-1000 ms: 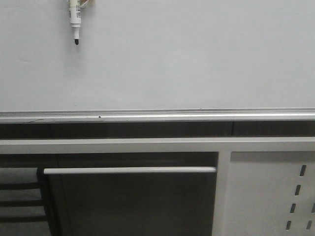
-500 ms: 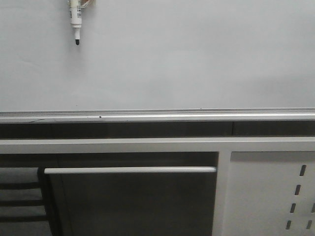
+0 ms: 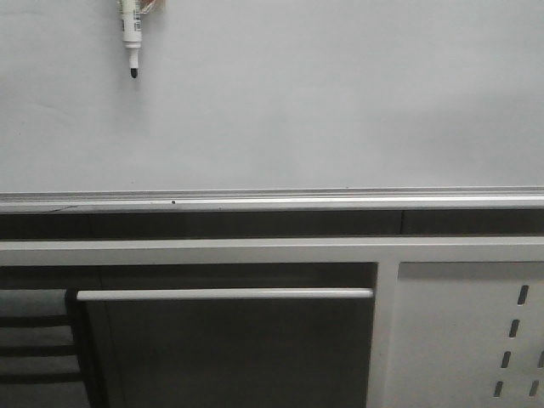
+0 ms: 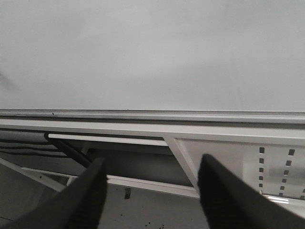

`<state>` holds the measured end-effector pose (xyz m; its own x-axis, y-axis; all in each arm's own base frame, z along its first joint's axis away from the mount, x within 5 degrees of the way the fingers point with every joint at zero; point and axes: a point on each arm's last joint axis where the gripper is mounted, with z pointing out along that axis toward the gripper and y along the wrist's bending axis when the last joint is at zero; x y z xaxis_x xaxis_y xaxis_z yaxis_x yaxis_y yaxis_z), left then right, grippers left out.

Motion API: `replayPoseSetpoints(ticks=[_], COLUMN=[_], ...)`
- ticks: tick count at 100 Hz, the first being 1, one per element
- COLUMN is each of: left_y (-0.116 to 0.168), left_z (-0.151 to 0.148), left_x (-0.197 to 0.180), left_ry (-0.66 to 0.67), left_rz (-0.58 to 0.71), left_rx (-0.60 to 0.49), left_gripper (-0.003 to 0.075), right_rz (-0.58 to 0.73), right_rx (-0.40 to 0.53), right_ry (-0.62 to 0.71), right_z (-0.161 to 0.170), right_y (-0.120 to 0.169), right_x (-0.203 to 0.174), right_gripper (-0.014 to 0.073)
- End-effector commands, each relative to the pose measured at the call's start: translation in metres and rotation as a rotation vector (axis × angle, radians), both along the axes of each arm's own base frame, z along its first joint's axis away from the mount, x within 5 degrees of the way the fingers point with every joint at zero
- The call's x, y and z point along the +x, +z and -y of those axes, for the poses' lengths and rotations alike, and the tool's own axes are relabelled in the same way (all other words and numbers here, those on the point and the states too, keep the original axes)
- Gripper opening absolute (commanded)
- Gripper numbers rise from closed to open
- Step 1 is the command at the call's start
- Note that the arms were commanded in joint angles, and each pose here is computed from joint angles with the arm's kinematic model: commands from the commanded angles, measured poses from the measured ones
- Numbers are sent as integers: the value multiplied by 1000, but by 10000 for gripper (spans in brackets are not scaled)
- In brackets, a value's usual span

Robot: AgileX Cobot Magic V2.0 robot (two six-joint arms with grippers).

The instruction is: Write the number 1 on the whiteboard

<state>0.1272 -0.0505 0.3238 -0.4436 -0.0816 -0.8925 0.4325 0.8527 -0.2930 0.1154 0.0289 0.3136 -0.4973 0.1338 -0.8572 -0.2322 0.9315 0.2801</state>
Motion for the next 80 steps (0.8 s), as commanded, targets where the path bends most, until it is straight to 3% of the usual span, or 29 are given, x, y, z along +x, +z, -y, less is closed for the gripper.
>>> replayPoseSetpoints(ticks=[1,8,26,39,62,80], left_y=[19,22,24,26,31,26], left_z=[4,6,9,14,25,44], left_x=[5,7,9,9,9,20], left_ry=[-12,-35,-60,-62,-37,21], left_rz=[90,124,152,180,277,298], left_rx=[-88,-116,-131,-124,-89,-69], left_gripper=[439,421,279,254,-18,-20], right_rz=[63,65,75,79,81,82], right_rx=[14,21,43,43,43,43], right_ry=[-11,-10,-4,-8,-10,-11], right_z=[0,0,-1,-1,-1,-1], right_y=[13,14,15,16,16,16], right_x=[4,4,4,5,5,5], right_gripper=[473,468,468,468,468,468])
